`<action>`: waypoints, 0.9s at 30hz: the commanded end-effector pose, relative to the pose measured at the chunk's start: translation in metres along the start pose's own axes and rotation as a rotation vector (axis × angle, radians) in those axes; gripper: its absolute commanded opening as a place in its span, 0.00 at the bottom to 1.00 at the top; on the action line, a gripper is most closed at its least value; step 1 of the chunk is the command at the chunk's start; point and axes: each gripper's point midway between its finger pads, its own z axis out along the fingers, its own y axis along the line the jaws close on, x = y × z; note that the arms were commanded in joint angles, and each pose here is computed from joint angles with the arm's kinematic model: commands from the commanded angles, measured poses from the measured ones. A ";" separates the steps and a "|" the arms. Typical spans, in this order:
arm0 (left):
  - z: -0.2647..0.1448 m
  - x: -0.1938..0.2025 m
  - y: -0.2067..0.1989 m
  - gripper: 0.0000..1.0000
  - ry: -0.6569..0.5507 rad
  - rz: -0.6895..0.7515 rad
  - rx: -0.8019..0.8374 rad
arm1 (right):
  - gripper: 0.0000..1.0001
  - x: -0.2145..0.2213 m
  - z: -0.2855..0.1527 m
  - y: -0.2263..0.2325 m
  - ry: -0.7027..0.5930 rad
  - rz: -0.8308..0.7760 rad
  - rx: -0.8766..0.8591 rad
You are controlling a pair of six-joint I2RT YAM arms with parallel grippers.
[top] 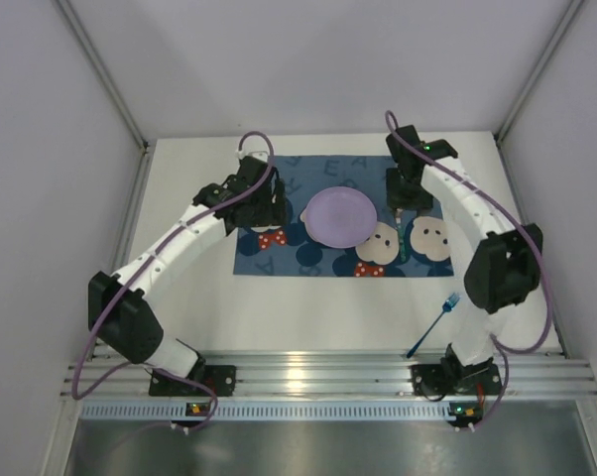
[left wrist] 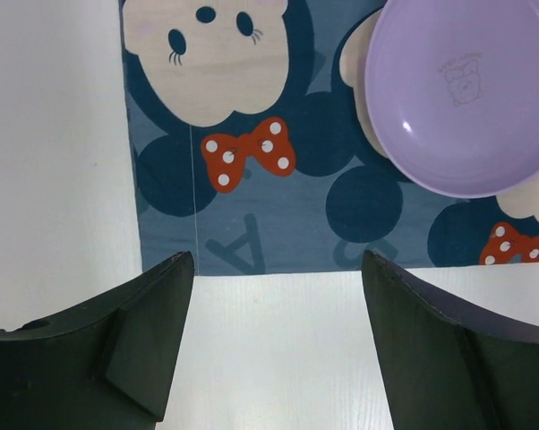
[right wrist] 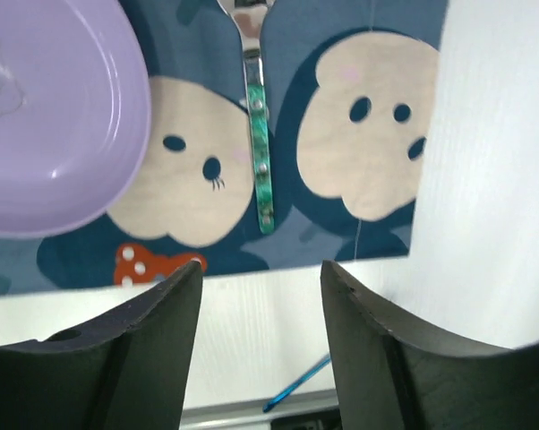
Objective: Set the dinner table for one person
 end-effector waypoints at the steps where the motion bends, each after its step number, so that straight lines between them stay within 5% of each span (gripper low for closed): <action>1: -0.010 -0.035 -0.020 0.81 -0.083 -0.008 0.079 | 0.57 0.014 -0.042 -0.014 -0.074 0.077 -0.046; 14: -0.027 0.001 -0.039 0.82 -0.033 0.014 0.156 | 0.64 0.167 0.002 -0.058 0.133 0.621 -0.295; 27: -0.041 0.033 -0.049 0.88 0.005 0.027 0.164 | 0.63 0.205 0.036 -0.065 0.216 0.684 -0.249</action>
